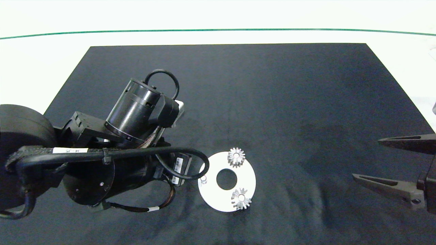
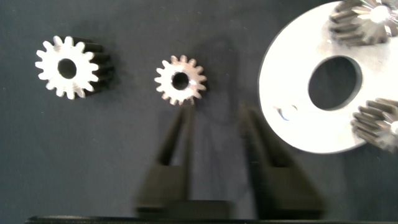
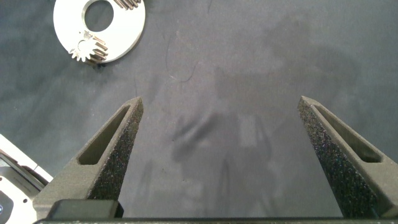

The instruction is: Remove an incorrectly installed larger gear and replace it with the correct smaller gear

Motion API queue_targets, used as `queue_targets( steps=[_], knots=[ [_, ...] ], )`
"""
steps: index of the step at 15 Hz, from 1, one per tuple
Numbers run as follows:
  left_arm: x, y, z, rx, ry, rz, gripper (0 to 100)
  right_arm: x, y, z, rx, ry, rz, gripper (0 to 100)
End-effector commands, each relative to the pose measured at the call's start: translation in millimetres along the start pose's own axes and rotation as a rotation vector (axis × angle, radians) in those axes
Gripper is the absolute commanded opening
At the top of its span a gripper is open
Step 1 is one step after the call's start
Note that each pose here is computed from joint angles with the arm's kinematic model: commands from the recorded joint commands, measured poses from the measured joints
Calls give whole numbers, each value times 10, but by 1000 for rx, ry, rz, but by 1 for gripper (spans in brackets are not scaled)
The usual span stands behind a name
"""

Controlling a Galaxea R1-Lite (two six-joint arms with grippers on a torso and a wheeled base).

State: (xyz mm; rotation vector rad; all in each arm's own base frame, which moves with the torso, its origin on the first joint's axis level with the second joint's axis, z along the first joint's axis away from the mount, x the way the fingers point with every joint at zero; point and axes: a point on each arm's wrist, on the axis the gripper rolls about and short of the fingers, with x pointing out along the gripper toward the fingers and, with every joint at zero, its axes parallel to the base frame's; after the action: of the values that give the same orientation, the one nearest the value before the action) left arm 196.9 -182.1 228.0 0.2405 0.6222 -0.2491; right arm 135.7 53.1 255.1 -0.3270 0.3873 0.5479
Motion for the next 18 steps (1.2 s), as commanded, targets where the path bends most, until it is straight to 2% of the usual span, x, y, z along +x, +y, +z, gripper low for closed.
queue_targets(
  steps=[1, 7, 10, 13, 18],
  knots=[
    [108, -5, -10, 2, 27, 20, 100, 5, 1, -3, -1, 3, 2, 100],
    [343, 44, 0, -12, 73, 64, 100, 13, 22, -9, -7, 5, 14, 100],
    [454, 7, -19, -12, 92, 65, 100, 19, 25, -13, -7, 8, 16, 100],
    [567, 101, 36, -62, 95, 85, 100, 19, 25, -13, -7, 8, 16, 100],
    [611, 140, 55, -72, 103, 83, 100, 23, 43, -12, -12, 7, 26, 100]
  ],
)
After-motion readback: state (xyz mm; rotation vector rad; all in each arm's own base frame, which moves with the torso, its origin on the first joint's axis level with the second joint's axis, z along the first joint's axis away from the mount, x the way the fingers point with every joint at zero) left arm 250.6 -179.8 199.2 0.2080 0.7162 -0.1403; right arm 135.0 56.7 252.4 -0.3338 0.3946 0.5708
